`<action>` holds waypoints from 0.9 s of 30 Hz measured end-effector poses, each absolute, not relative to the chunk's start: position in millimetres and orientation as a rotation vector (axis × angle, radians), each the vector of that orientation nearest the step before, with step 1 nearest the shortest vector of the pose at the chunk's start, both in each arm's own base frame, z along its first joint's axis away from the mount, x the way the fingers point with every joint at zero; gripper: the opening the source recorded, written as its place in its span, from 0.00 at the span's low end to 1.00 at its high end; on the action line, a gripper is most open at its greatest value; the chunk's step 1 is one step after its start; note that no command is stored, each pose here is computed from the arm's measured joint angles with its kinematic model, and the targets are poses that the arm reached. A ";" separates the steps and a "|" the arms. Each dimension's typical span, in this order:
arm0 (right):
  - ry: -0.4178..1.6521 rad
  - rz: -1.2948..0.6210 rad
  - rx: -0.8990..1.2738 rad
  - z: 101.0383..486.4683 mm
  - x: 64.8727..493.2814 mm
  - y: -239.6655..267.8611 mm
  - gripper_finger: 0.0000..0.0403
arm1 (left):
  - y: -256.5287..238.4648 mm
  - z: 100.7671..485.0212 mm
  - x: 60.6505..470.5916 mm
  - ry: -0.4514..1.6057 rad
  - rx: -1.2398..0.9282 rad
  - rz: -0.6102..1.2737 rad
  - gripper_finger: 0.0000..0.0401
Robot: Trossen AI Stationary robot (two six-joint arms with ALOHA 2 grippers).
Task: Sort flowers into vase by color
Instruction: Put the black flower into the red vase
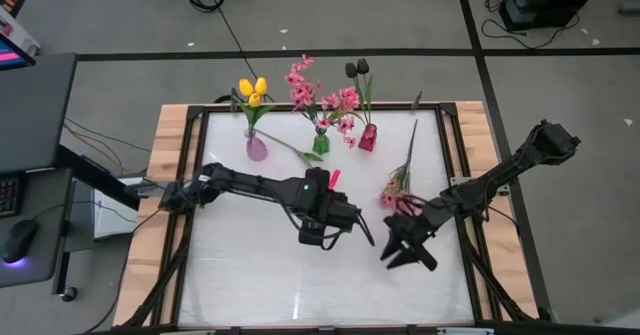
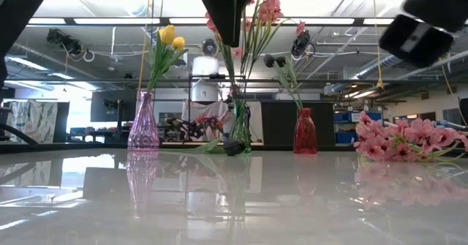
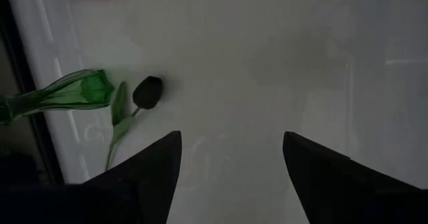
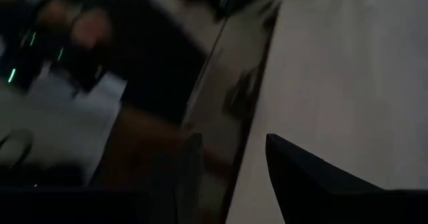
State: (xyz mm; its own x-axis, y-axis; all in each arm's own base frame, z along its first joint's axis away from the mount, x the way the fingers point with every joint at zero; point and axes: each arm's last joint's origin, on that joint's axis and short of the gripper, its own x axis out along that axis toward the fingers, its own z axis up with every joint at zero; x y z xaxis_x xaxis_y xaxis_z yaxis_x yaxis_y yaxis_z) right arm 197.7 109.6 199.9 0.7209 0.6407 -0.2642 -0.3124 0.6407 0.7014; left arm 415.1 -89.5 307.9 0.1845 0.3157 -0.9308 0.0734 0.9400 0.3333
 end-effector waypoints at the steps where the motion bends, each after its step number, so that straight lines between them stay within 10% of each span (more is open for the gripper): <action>1: 0.564 0.607 0.674 198.4 196.4 110.3 0.43 | -86.8 307.9 415.7 1.383 0.331 0.181 0.67; 17: 0.619 0.699 0.823 203.6 195.2 113.2 0.43 | -59.3 308.1 420.3 1.396 0.287 0.236 0.67; 27: 0.333 0.175 0.639 201.6 205.0 96.8 0.43 | -50.1 308.1 421.2 1.408 0.304 0.227 0.67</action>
State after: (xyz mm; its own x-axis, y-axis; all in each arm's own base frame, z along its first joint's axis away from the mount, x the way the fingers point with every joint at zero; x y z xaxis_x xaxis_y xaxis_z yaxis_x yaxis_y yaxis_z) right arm 205.0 96.8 201.6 0.9326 0.2604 -0.2497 -0.0576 0.7907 0.6094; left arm 421.2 -50.1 308.1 0.1508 0.3335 -0.9306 0.0237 0.9399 0.3406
